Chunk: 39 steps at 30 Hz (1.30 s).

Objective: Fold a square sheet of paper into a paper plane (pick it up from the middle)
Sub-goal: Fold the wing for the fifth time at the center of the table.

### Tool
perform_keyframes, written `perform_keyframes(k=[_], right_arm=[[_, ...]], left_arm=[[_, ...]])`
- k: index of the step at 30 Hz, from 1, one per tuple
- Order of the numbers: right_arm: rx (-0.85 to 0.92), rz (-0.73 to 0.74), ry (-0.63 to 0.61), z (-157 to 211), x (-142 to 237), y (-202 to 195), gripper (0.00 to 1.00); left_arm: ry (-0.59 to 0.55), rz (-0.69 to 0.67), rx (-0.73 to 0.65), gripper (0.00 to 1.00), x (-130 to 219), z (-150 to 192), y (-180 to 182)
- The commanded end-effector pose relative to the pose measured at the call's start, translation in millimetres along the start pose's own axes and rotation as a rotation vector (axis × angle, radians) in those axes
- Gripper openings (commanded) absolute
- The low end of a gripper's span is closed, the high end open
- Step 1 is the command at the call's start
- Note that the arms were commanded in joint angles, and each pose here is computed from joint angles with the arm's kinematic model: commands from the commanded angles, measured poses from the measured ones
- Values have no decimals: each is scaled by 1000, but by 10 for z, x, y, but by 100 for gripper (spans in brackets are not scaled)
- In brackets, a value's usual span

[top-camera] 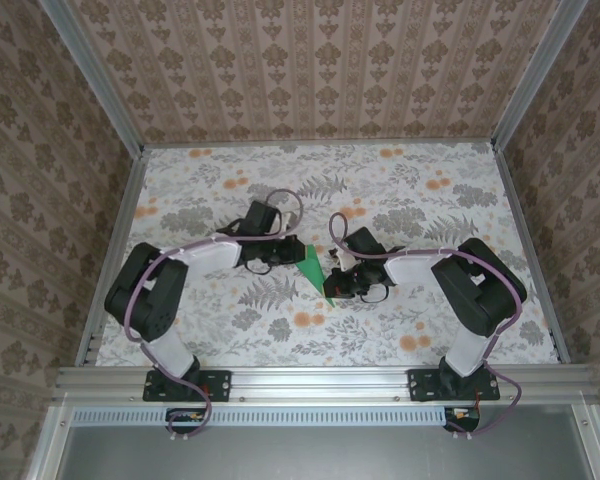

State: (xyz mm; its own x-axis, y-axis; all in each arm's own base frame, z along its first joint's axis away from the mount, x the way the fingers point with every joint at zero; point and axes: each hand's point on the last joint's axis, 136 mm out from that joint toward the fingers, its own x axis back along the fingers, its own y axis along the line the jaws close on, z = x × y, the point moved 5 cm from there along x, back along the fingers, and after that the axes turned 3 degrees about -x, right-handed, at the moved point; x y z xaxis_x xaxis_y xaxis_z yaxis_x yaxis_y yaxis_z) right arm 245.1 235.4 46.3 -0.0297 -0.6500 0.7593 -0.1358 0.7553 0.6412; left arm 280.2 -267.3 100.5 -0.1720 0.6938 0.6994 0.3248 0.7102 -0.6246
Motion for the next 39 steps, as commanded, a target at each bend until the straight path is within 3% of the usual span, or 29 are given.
perform_keyframes(k=[1, 16, 24, 31, 39], right_arm=[[-152, 204, 175, 517, -105, -500, 7], [-220, 298, 260, 718, -151, -713, 5], [-244, 331, 300, 860, -144, -815, 5], [-263, 327, 307, 930, -162, -854, 5], [-257, 320, 301, 921, -149, -839, 4]], left_arm=[[35, 40, 40, 11, -228, 109, -69], [46, -119, 83, 10, -507, 339, 427], [-5, -168, 134, 10, -359, 164, 793], [-22, -288, 186, 10, -254, -13, 1050], [-72, -264, 267, 10, -127, -79, 1343]])
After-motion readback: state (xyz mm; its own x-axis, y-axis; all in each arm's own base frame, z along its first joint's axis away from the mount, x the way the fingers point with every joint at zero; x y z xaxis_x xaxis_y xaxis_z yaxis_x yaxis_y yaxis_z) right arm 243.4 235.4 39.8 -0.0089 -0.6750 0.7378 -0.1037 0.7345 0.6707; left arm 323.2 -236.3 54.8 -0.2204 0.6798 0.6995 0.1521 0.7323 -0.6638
